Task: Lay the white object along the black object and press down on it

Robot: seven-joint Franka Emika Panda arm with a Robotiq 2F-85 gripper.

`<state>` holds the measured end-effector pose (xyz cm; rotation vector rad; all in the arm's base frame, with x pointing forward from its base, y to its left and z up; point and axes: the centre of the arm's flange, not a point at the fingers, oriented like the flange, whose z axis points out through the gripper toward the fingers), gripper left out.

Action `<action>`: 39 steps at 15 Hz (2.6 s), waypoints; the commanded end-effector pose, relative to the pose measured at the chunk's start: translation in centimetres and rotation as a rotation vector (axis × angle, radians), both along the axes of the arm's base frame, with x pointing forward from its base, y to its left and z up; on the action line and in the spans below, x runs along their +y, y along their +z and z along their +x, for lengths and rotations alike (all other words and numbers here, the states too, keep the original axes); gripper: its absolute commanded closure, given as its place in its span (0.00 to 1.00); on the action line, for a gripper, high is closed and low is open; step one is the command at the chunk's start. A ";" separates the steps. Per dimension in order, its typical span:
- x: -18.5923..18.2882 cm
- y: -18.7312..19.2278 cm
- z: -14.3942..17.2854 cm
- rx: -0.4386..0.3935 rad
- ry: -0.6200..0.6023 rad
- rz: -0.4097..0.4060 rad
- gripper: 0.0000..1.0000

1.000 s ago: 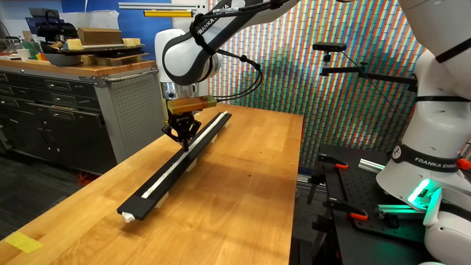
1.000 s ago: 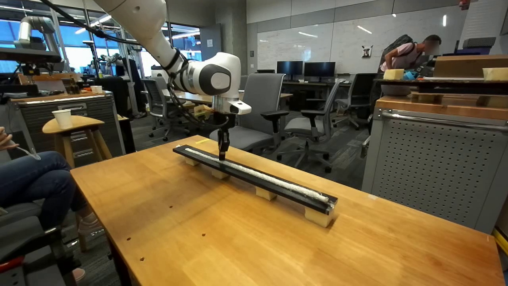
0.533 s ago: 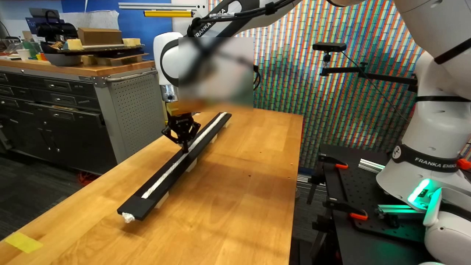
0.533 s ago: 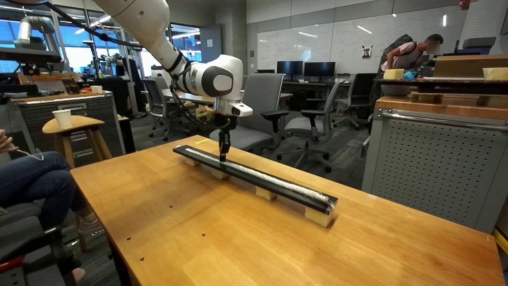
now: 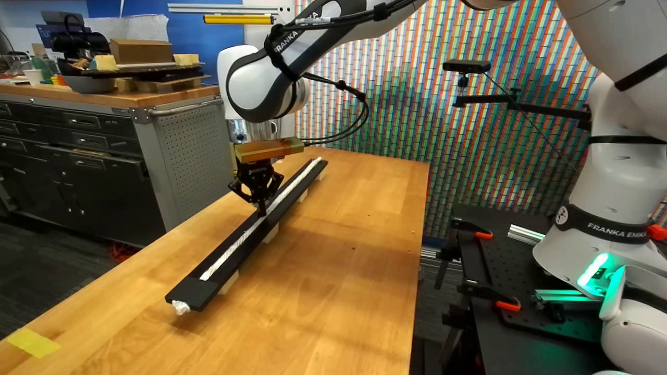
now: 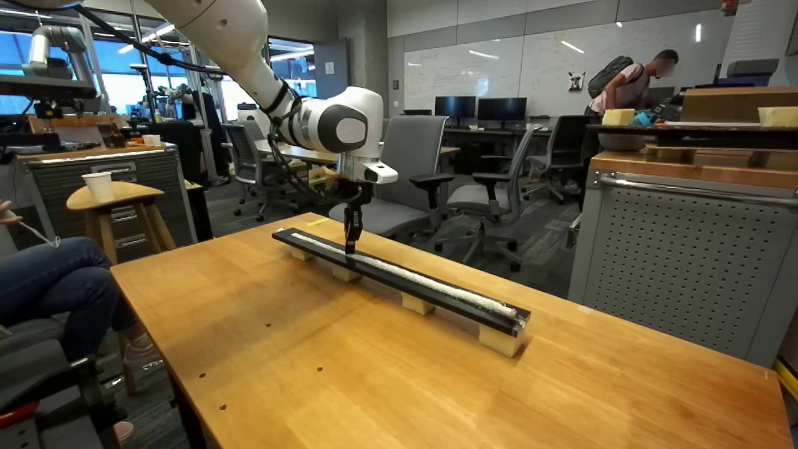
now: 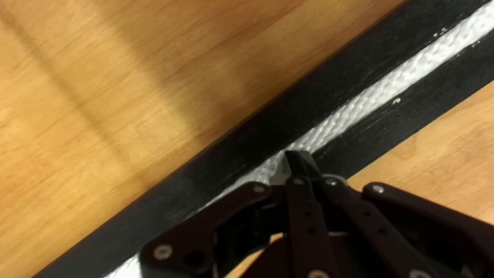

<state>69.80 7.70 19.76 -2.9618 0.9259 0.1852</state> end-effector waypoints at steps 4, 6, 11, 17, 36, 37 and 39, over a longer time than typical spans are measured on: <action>-0.5 2.0 -0.8 -0.024 -0.034 0.017 1.00; -0.7 2.7 -1.2 -0.040 -0.038 0.017 1.00; -1.5 3.7 -1.5 -0.060 -0.053 0.005 1.00; -3.5 1.7 -1.0 -0.027 -0.069 -0.009 1.00; -4.2 1.5 -1.5 -0.055 -0.040 -0.010 1.00; -4.2 1.8 -1.6 -0.073 -0.043 -0.007 1.00; -4.4 2.3 -1.7 -0.099 -0.051 -0.009 1.00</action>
